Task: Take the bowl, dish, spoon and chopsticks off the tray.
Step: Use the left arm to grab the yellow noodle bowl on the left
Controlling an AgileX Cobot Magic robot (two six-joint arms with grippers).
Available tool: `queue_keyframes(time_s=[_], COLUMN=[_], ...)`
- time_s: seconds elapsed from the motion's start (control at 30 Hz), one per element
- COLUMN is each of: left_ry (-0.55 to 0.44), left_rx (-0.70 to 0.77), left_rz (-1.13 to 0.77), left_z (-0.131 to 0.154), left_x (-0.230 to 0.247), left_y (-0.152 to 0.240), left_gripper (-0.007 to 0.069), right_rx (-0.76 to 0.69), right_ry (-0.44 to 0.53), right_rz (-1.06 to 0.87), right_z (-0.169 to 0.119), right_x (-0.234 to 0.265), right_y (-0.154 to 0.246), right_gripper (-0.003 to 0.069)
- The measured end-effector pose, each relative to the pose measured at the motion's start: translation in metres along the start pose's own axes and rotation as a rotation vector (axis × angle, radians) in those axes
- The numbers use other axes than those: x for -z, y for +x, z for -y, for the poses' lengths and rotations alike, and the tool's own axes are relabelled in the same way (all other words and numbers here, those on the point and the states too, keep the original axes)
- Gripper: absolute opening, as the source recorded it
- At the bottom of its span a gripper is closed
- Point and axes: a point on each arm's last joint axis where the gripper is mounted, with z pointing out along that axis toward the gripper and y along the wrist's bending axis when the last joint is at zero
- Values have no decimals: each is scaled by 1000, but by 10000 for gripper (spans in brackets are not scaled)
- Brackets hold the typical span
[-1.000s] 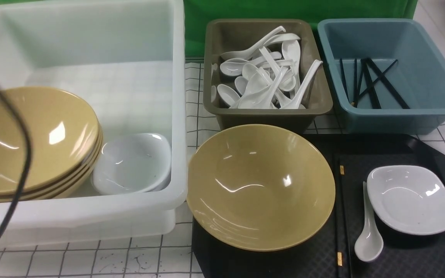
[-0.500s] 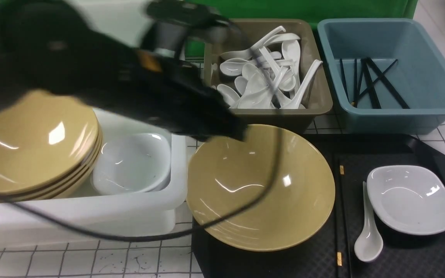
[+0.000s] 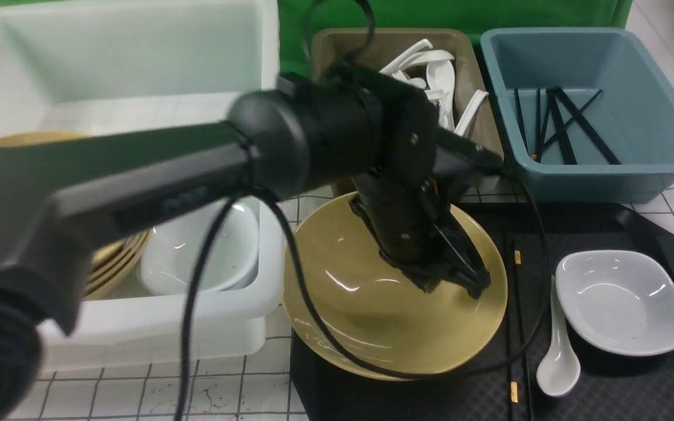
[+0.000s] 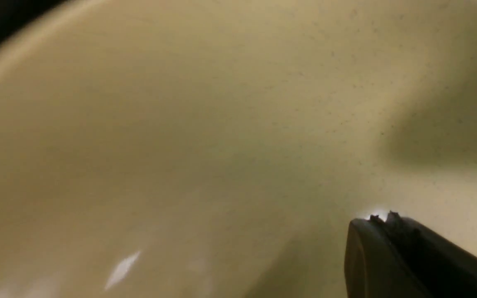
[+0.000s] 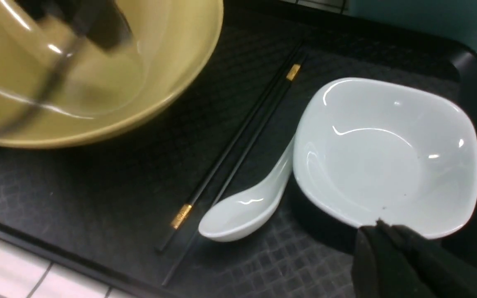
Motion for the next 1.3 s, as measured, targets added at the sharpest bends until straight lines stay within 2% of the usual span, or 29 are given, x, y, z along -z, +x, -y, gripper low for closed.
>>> queue_keyframes(time_s=[0.23,0.4,0.5,0.6,0.7,0.73,0.77,0.8,0.83,0.9,0.93,1.0,1.03,1.13,1.27,1.3], left_ry=[150,335,344,282,100,23,-63,-115,-160,-207,-233,-243,-251,-240,-205,-198], left_rx=[-8,-53,-80,-107,-129,-140,-147,-149,-140,-117,-88,-69,-47,-32,-25,-40], left_rz=[-16,45,63,81,115,132,141,130,119,96,71,50,12,-56,-112,-134], left_z=[24,54,55,42,13,3,-9,-15,-21,-28,-34,-37,-41,-45,-46,-46], left_x=[-23,-18,-11,13,56,73,88,92,94,92,85,78,61,29,1,-9], left_y=[0,-6,-10,-20,-30,-32,-33,-32,-30,-29,-28,-28,-28,-27,-25,-24], left_gripper=[-11,-7,-5,13,81,127,204,248,305,372,453,496,554,594,574,545], right_rx=[-1,-1,-1,-1,-1,-1,-1,-1,-1,-1,-1,-1,-1,-2,-2,-2], right_ry=[2,2,2,2,2,2,2,2,2,3,4,4,4,4,4,4], right_rz=[6,8,8,7,6,6,6,7,8,10,12,12,12,13,13,13], right_z=[0,0,0,0,0,0,0,0,0,0,0,0,0,0,0,0], right_x=[0,0,0,0,0,0,0,0,0,0,0,0,0,0,0,0], right_y=[-1,-1,-1,-1,-1,-1,-1,-1,-1,-1,-1,-1,-1,-1,-1,-1], right_gripper=[38,38,40,41,43,43,44,44,44,46,46,47,46,46,46,46])
